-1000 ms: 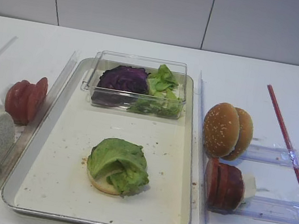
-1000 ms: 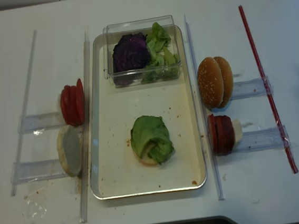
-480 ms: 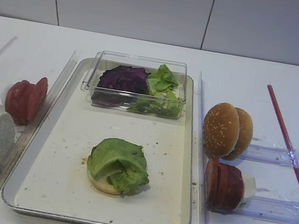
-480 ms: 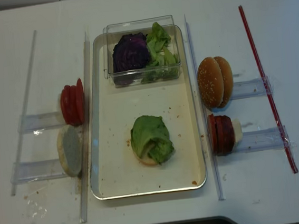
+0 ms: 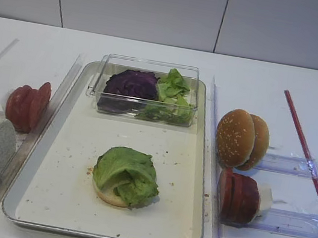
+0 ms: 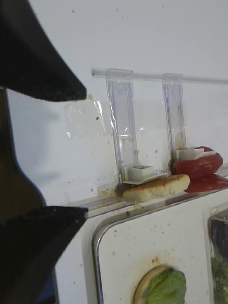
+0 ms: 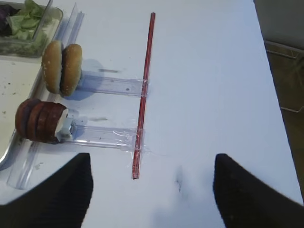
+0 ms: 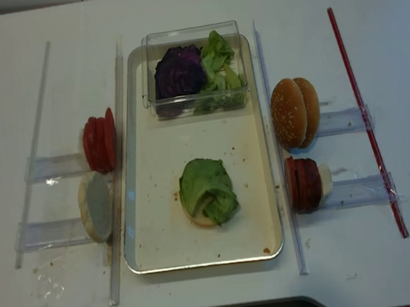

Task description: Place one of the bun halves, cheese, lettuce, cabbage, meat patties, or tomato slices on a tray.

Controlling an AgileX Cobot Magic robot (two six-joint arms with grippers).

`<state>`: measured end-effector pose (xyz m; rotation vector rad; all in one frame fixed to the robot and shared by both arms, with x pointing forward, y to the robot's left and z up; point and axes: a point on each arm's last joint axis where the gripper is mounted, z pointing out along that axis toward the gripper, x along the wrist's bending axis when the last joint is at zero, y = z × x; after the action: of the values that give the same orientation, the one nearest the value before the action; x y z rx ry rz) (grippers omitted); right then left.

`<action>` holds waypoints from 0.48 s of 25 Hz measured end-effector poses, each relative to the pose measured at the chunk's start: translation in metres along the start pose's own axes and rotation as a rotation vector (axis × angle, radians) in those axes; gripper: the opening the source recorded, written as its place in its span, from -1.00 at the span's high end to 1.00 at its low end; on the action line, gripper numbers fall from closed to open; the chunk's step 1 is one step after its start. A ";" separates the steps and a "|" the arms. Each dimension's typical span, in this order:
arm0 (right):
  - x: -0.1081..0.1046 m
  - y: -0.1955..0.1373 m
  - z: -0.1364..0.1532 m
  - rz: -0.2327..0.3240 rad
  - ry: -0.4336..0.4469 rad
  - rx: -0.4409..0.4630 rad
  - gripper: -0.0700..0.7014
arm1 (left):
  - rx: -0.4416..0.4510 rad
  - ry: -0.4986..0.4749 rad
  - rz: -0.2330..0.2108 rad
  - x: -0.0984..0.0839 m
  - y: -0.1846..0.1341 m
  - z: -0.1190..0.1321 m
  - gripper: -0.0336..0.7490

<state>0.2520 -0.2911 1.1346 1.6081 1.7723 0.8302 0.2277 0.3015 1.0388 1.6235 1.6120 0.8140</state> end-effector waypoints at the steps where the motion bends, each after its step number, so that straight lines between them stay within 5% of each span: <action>1: 0.000 -0.006 0.000 -0.001 -0.003 -0.004 -0.58 | 0.000 0.000 0.000 0.000 0.000 0.000 -0.20; 12: 0.004 -0.063 0.018 0.030 -0.008 -0.025 -0.58 | 0.000 0.005 0.002 0.000 0.000 0.000 -0.20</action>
<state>0.2268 -0.2905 1.0746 1.6234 1.7301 0.8551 0.2277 0.3020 1.0388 1.6245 1.6139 0.8199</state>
